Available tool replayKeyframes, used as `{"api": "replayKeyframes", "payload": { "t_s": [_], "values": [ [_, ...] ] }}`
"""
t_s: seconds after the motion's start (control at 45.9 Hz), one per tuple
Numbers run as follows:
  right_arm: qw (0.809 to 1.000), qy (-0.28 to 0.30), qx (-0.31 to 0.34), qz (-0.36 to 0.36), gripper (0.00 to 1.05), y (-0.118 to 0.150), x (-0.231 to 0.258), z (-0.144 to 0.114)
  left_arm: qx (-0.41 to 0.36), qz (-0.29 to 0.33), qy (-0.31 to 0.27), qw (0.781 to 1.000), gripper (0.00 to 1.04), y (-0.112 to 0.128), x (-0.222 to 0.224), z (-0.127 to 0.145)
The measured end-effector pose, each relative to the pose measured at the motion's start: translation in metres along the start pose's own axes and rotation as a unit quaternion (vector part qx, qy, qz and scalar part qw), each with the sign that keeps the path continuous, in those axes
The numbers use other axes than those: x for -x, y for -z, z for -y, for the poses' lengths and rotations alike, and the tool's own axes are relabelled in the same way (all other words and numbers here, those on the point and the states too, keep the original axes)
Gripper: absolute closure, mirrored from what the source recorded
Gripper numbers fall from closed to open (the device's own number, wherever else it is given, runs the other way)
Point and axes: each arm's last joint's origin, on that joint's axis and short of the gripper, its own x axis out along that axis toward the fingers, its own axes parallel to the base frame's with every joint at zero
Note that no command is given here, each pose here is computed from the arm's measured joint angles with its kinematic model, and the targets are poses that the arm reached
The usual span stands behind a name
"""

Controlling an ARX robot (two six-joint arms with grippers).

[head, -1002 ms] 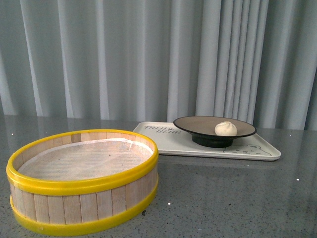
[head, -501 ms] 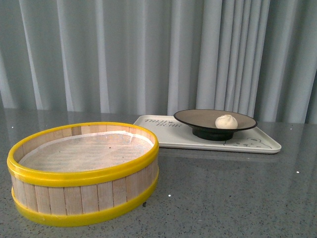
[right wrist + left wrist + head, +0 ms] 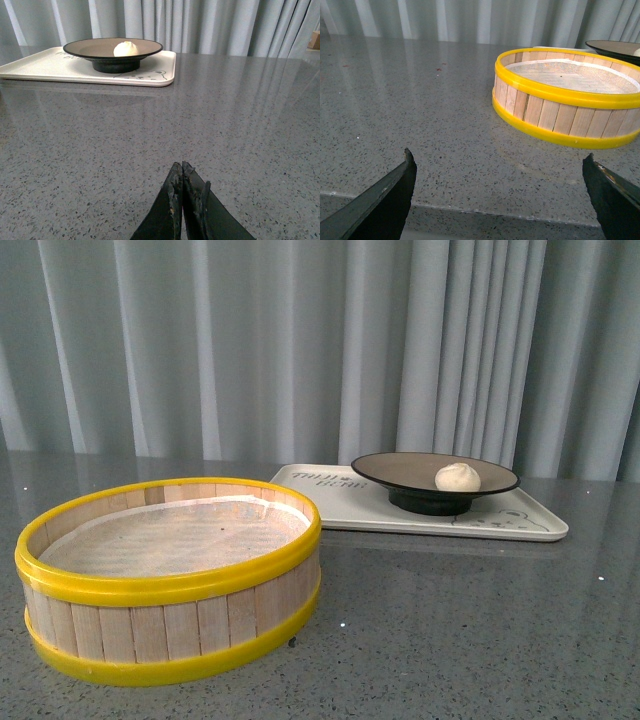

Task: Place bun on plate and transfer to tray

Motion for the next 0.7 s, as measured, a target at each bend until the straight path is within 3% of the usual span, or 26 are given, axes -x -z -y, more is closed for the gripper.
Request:
{"api": "replayKeyframes", "payload": {
  "t_s": [0.697],
  "values": [
    [1.000, 0.000, 0.000, 0.004, 1.03, -0.002, 0.021, 0.000, 0.000, 0.000, 0.000, 1.000, 0.07, 0.000, 0.000, 0.000]
  ]
}}
